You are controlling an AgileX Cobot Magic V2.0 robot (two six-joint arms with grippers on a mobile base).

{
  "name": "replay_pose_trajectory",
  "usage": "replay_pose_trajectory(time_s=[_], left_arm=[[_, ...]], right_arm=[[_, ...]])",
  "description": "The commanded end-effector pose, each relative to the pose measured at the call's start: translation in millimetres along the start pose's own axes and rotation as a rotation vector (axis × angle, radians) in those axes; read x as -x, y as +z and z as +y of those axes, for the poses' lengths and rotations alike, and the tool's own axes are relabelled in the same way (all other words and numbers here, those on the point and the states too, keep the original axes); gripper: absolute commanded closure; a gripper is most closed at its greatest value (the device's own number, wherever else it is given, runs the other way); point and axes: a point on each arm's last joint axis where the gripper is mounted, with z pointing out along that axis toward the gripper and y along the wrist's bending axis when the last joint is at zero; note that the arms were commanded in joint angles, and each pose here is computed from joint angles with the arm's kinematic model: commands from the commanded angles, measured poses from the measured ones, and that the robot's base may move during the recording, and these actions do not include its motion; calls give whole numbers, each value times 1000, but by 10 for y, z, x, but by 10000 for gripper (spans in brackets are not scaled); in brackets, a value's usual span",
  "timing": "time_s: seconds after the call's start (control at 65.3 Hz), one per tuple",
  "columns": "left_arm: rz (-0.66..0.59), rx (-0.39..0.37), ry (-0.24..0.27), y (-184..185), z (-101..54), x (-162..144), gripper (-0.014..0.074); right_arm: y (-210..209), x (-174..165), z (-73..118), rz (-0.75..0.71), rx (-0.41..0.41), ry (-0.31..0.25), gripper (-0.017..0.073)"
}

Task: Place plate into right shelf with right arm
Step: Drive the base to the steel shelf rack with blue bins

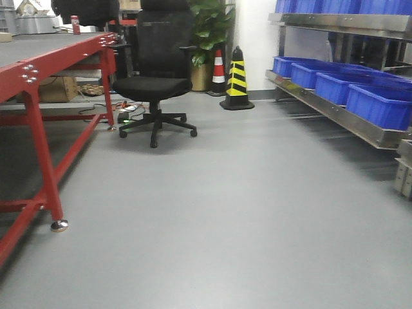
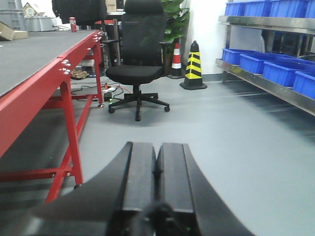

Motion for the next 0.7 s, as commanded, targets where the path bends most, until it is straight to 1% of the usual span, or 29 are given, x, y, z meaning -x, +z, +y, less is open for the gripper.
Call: replay_pose_trajectory(time_s=[0.0,0.69], left_arm=[[-89,18,-5,-10,17,57,640],[-89,18,-5,-10,17,57,640]], right_arm=[[7,162,-4,-106,-2,-21,505],[7,162,-4,-106,-1,-21,505]])
